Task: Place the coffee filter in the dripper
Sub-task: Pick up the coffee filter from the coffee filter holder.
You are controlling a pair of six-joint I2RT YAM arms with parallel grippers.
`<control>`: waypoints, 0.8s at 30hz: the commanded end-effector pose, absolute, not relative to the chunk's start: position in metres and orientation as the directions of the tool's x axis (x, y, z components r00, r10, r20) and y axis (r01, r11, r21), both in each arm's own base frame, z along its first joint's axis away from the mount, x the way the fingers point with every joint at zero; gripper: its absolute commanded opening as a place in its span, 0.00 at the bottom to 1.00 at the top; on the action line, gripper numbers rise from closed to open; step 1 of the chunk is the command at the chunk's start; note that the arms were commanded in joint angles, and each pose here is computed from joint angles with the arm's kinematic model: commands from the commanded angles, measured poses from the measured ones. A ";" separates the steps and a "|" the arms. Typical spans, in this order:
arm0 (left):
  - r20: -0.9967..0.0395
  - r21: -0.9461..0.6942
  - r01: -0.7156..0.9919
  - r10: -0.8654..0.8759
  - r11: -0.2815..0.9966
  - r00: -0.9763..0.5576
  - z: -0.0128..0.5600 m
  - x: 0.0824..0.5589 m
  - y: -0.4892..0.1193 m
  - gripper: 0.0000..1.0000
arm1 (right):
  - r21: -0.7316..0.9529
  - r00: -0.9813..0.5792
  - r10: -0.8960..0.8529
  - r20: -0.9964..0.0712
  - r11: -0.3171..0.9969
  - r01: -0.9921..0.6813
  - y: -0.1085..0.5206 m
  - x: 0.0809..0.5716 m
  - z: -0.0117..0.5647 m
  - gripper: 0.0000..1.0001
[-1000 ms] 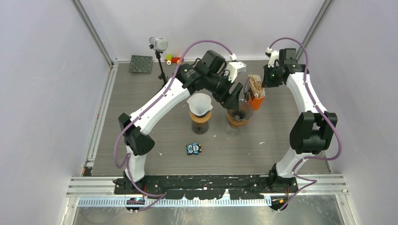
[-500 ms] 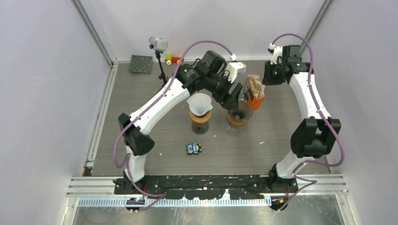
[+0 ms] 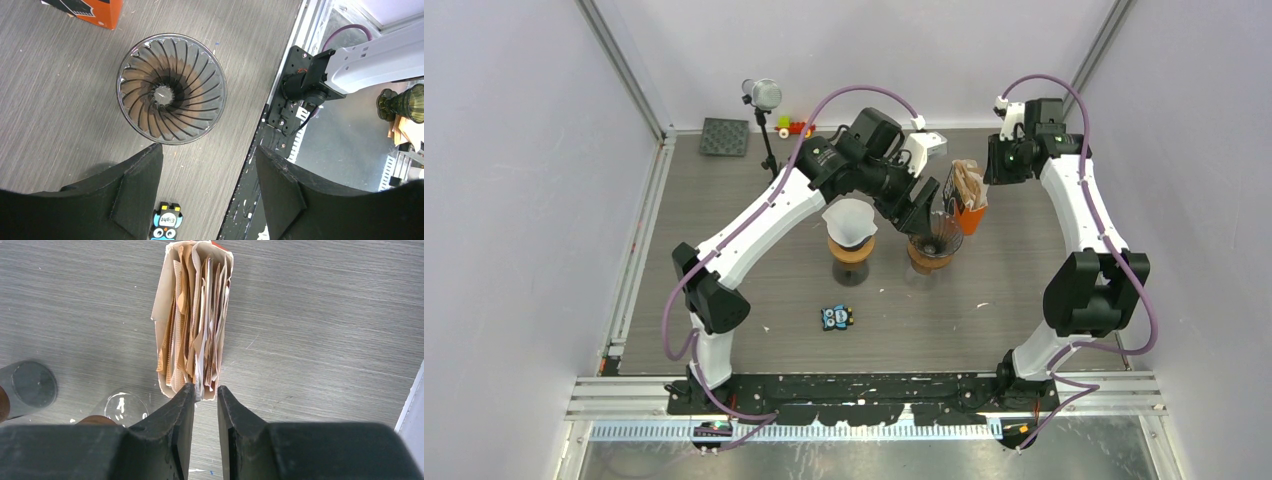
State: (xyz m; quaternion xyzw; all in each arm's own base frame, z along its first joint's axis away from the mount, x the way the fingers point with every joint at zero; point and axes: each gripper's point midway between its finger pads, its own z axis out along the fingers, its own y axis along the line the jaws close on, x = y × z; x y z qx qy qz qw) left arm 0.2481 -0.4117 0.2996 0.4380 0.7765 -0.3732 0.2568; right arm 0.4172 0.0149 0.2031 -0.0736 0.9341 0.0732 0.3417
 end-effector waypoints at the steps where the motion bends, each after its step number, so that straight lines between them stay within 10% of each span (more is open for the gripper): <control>1: -0.787 -0.315 0.900 0.447 0.303 -0.426 0.329 0.243 -0.409 0.70 | 0.077 -0.727 -0.098 -0.679 0.976 -0.204 0.017 0.419 0.216 0.28; 24: -0.792 -0.304 0.905 0.448 0.298 -0.414 0.331 0.242 -0.406 0.70 | 0.068 -0.674 -0.107 -0.731 0.971 -0.229 0.021 0.408 0.257 0.03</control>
